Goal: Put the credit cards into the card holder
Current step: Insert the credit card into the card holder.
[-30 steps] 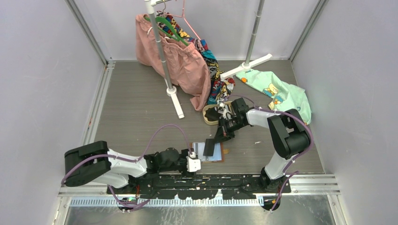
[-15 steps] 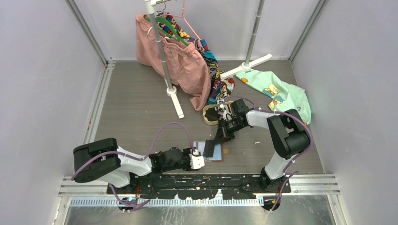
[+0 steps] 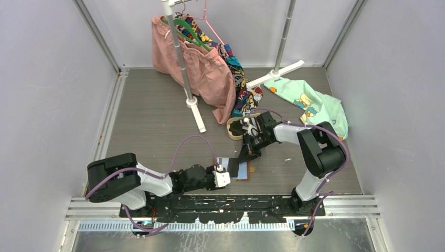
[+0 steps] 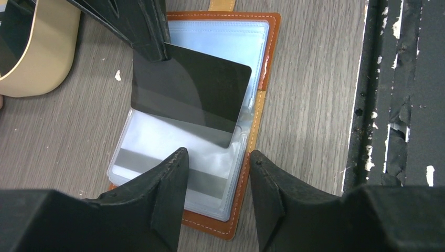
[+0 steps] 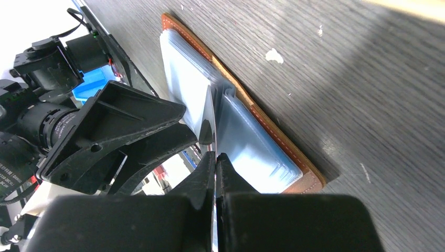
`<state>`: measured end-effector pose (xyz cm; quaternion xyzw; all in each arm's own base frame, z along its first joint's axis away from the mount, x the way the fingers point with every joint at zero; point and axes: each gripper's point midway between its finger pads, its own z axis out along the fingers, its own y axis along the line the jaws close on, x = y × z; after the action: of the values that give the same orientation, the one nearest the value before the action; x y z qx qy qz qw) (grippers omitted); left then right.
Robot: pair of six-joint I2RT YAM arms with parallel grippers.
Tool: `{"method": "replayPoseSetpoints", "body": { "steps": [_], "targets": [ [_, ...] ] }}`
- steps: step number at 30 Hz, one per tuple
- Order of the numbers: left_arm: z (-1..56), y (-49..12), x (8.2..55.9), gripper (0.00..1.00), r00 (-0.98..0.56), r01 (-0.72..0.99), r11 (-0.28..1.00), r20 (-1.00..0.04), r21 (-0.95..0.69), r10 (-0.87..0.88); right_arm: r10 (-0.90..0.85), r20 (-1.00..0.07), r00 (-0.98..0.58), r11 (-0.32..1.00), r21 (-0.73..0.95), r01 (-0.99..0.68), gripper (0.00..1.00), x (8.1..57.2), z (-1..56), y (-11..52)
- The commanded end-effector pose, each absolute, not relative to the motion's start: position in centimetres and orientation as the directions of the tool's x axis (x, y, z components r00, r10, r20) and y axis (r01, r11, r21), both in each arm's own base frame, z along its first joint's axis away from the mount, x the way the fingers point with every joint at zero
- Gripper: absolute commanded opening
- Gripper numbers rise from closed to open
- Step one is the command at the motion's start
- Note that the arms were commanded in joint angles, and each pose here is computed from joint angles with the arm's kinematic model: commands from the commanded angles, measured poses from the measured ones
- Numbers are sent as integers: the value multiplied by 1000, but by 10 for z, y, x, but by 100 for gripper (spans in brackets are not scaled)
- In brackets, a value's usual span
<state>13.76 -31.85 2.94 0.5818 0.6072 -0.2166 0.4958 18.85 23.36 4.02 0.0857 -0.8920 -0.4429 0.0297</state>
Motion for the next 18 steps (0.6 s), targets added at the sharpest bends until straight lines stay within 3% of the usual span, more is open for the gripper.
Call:
{"method": "replayPoseSetpoints", "body": {
  "steps": [1,18],
  "targets": [
    [20,-315,143,47,132,917,258,-843,303,522,-187,-15,-982,605,786,-127,1,186,34,234],
    [15,-316,146,45,79,929,275,-858,248,508,-198,44,-979,623,777,-92,1,184,24,238]
  ]
}}
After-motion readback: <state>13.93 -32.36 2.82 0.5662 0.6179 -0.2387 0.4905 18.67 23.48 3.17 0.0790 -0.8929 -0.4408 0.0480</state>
